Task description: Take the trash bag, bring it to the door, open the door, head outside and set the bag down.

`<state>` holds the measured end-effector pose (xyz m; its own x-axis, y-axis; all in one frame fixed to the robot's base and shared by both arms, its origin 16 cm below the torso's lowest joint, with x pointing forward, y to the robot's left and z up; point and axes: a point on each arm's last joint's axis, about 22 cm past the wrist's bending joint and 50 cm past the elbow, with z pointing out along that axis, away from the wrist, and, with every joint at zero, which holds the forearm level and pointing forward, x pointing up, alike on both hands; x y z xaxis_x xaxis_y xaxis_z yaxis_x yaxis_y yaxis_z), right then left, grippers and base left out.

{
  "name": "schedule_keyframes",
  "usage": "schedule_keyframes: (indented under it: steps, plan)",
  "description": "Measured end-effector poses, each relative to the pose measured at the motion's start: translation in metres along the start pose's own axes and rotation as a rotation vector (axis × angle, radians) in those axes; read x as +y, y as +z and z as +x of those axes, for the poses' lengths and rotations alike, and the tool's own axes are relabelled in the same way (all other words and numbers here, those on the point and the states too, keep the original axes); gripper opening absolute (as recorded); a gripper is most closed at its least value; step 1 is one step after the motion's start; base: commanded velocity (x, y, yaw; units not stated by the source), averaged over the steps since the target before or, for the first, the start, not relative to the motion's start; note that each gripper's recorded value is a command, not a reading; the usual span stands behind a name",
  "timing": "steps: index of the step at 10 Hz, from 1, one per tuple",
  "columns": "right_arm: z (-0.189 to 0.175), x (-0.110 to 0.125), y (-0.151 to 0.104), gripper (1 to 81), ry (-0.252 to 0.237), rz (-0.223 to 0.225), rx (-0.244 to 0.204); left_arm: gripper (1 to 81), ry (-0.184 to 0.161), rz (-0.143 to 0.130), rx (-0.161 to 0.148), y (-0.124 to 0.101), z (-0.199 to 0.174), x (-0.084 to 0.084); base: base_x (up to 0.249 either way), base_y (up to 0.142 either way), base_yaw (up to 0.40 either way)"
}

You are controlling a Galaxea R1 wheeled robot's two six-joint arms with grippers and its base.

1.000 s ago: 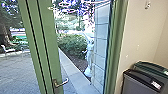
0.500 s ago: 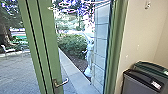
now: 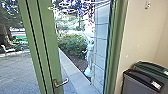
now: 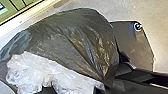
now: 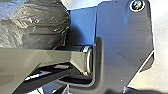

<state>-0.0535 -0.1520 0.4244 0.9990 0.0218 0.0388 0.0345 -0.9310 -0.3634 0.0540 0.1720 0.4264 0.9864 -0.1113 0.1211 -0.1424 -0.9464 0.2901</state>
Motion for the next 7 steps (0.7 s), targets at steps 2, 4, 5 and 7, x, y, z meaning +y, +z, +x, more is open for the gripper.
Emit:
schedule_keyframes:
  steps: [2,4,5,7]
  plan:
    - [0.0,0.0,0.0,81.1,0.0,0.0,0.0,1.0,0.0,0.0,0.0,0.0,-0.0001,0.0,0.0,0.0,0.094]
    - [-0.0001,0.0,0.0,81.1,-0.001,0.0,0.0,1.0,0.001,0.0,-0.001,-0.0001,-0.0001,0.0,0.0,0.0,0.153]
    - [-0.0001,0.0,0.0,81.1,-0.001,0.0,0.0,1.0,0.001,0.001,-0.002,-0.0001,-0.0003,-0.0004,0.0,0.0,0.162]
    - [-0.0037,-0.0005,0.0001,81.1,-0.002,0.001,-0.004,1.0,0.0,0.003,-0.003,-0.0006,-0.0013,-0.0024,0.0,0.0,0.162]
